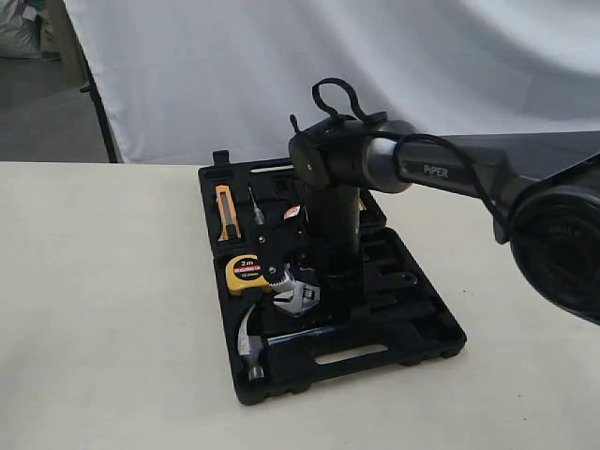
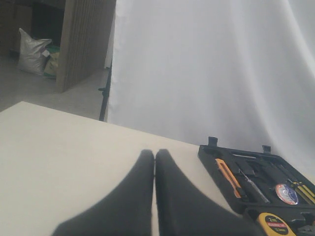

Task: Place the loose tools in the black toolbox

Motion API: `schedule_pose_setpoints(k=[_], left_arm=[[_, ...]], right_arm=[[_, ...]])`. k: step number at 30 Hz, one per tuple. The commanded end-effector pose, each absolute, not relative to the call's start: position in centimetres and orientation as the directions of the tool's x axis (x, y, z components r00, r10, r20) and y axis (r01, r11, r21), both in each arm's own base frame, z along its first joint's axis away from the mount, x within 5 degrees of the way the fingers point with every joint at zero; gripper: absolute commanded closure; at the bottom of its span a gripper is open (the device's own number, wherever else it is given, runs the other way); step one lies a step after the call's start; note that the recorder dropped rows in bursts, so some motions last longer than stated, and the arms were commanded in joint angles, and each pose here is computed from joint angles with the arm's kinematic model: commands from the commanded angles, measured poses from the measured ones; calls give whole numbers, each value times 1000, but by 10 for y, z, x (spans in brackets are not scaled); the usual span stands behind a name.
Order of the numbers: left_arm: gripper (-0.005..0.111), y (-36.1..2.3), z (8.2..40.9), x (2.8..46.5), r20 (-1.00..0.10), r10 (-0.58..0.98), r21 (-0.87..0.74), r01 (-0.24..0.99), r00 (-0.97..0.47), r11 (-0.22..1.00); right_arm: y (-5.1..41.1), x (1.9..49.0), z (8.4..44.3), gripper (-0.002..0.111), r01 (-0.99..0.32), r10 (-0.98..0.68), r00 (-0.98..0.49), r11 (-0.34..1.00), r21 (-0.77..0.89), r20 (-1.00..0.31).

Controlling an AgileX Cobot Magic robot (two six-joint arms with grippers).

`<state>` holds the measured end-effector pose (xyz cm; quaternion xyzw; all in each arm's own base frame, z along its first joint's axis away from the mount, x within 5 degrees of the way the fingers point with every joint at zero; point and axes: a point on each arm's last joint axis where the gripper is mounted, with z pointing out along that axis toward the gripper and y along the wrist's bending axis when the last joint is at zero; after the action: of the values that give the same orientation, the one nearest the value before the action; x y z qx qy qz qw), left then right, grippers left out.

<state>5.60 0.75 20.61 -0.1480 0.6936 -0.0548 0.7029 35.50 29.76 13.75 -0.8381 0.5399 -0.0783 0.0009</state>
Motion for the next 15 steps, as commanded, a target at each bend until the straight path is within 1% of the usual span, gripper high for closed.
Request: schedule_pose_setpoints(k=[1,6,15], left_arm=[[106,9,208,55,-959,-280,-284,-149,51,947],[106,9,208,55,-959,-280,-284,-149,51,947],[106,9,208,55,-959,-280,-284,-149,51,947]], right_arm=[[289,360,134,109,-913,-908,386,-401,-72,164],[285,364,135,109,-909,-899,380,-407,-89,219],[282,367,136,109,-912,-898,358,-396,-112,256]])
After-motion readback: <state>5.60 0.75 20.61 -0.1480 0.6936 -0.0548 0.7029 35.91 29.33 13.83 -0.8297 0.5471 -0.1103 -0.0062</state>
